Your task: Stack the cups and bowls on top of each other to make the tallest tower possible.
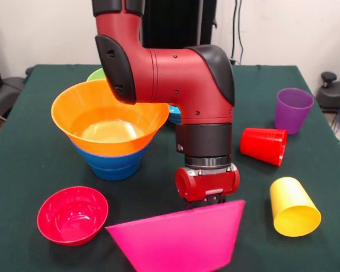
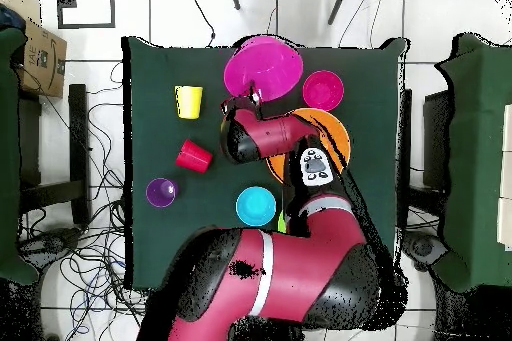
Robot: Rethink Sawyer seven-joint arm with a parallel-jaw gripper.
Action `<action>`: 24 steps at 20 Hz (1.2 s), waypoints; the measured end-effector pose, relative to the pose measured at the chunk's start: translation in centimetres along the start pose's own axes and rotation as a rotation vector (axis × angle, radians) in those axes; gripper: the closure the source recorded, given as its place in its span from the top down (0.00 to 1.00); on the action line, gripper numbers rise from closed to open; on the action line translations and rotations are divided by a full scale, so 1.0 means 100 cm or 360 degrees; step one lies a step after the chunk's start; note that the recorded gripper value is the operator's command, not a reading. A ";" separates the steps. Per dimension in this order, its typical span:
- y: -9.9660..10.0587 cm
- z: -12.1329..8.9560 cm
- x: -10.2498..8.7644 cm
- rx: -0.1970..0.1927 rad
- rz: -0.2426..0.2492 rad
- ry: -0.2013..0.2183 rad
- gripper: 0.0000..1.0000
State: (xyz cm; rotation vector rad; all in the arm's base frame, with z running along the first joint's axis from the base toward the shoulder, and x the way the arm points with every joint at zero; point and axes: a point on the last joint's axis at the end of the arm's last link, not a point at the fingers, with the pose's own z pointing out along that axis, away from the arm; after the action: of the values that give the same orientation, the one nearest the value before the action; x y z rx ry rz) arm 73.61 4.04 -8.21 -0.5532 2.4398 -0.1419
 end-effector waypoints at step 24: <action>-0.001 0.001 -0.002 0.0031 0.0044 -0.0025 0.00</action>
State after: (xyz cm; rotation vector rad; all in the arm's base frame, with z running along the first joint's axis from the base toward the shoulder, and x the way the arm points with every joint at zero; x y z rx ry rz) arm 73.84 3.98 -8.16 -0.5096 2.4276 -0.1490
